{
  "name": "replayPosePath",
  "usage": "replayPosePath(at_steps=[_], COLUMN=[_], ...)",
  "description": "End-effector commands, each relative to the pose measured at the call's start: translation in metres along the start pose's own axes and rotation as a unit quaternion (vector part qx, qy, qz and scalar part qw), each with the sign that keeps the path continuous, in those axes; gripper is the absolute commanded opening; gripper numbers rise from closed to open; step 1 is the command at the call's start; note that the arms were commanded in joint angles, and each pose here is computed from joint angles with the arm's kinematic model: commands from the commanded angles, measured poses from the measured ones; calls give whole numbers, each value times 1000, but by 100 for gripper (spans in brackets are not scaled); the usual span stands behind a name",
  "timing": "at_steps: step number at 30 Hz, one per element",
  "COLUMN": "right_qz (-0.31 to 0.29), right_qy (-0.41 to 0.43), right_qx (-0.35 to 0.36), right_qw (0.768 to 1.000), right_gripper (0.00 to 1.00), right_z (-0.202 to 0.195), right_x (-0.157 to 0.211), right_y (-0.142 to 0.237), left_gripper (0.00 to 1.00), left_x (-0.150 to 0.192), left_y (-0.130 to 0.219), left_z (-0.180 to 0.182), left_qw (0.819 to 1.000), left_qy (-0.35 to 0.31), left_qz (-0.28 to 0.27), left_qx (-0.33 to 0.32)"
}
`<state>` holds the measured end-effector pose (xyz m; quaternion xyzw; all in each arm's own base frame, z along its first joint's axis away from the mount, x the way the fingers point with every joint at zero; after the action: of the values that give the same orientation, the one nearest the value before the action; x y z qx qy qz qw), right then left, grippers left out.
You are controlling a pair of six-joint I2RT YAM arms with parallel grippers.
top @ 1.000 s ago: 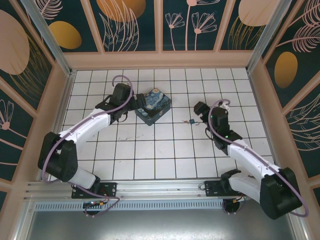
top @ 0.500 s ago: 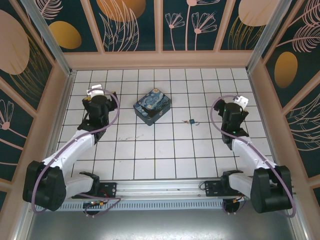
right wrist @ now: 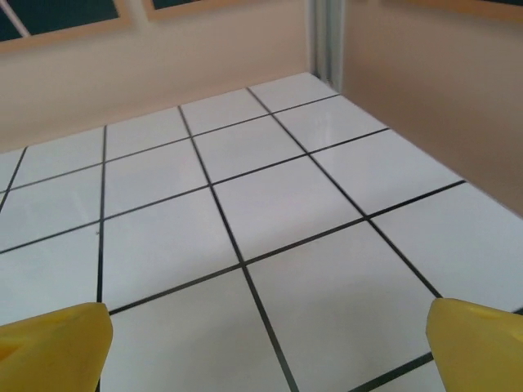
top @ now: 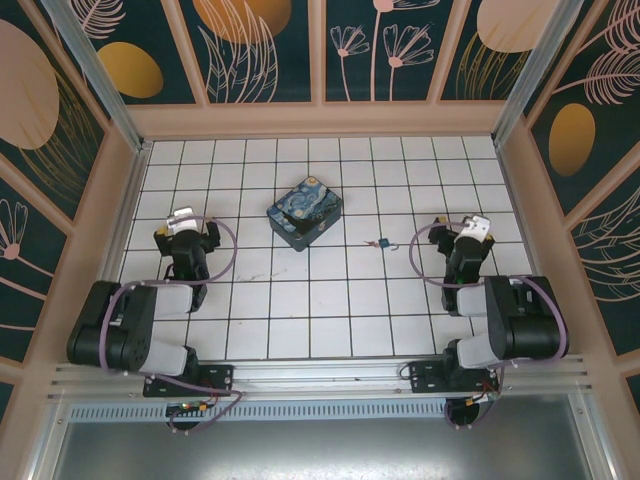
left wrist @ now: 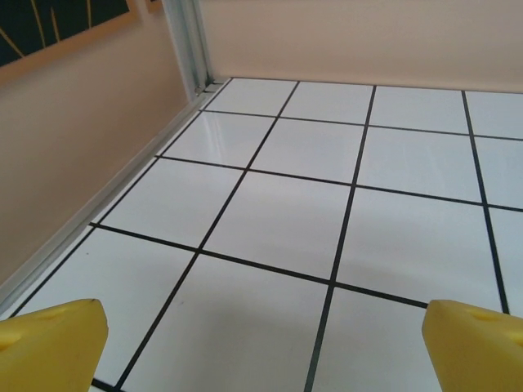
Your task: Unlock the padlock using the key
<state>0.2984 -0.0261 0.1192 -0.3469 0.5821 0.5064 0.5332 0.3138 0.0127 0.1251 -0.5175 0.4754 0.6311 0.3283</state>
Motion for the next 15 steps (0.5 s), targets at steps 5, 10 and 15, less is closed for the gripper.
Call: replayPosePath(at_steps=[5, 10, 15], right_qz=[-29, -32, -41], right_qy=[18, 13, 12], right_qx=[-100, -100, -67], right_qw=[994, 994, 997], right_gripper=[96, 99, 99], right_z=[18, 18, 15], right_x=[-12, -13, -13], right_y=[-12, -12, -10], left_gripper=[99, 99, 99], left_x=[-18, -17, -16], left_y=[4, 1, 1], left_z=[7, 4, 4], left_qw=[991, 993, 993], left_qy=[53, 47, 46], left_qz=[-97, -84, -83], left_qx=[72, 75, 75])
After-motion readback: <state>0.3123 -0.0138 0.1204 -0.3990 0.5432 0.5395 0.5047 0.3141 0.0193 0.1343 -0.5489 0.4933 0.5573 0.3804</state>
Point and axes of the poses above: each hand's point on the last joint's axis, 136 mm out from that joint toward the fingers, its own y axis back along the fingers, its own z axis along the line the jaws close on, x = y × z, the point moved 6 cm from there along y, back along the fingers, and after that the axes turned 2 degrees about y, right-handed, at the moved point
